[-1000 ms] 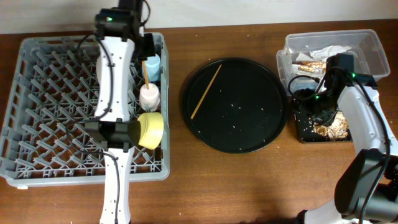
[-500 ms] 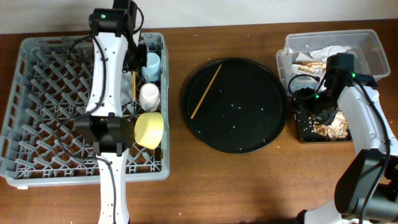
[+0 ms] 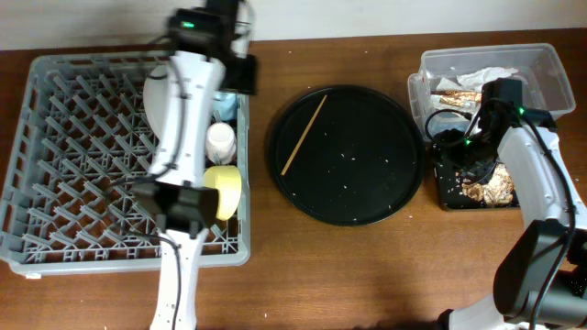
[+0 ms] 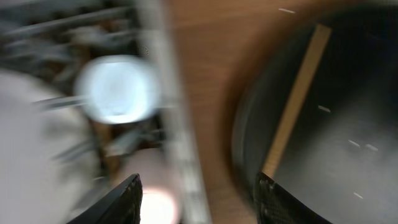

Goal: Sort waste into correct bins and load items into the dishwasher rack
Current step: 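Reach the left gripper to the second chopstick and grasp it, then drop the second chopstick into the rack slot beside the cups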

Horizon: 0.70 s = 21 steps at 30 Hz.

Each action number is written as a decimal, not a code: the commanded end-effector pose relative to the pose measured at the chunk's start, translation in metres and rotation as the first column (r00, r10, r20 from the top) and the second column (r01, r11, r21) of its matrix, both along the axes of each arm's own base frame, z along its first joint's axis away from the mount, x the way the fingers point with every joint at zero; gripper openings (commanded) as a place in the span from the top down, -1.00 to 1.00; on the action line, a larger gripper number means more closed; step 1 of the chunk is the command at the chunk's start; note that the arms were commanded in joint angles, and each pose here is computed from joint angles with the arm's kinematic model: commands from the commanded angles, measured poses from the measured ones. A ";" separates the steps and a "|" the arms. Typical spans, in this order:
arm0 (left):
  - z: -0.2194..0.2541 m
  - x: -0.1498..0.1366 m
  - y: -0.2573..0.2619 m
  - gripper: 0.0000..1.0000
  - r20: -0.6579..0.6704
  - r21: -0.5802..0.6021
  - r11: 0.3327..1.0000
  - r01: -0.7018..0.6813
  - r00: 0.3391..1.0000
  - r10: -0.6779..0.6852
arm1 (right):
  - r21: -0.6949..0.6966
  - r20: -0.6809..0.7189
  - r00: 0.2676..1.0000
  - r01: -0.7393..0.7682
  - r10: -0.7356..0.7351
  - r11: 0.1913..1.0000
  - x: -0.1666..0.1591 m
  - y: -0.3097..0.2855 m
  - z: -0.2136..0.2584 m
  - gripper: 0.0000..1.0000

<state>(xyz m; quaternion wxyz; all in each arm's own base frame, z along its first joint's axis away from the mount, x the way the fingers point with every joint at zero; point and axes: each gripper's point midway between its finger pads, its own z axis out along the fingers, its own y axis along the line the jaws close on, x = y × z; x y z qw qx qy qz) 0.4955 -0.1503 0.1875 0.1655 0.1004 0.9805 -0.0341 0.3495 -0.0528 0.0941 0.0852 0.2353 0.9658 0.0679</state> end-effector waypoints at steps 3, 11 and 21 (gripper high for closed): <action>-0.051 -0.021 -0.072 0.08 -0.102 0.002 0.991 0.132 0.986 -0.131 | -0.017 0.014 1.000 -0.006 0.006 1.000 -0.001 -0.003 0.005 -0.42; -0.154 -0.040 -0.107 0.08 -0.271 0.055 0.962 0.269 0.931 -0.245 | -0.012 0.013 1.000 -0.006 0.006 1.000 -0.001 -0.002 0.005 -0.42; -0.210 -0.059 -0.119 0.08 -0.371 0.072 0.937 0.342 0.881 -0.293 | -0.011 0.004 1.000 -0.006 0.006 1.000 -0.003 -0.001 0.005 -0.43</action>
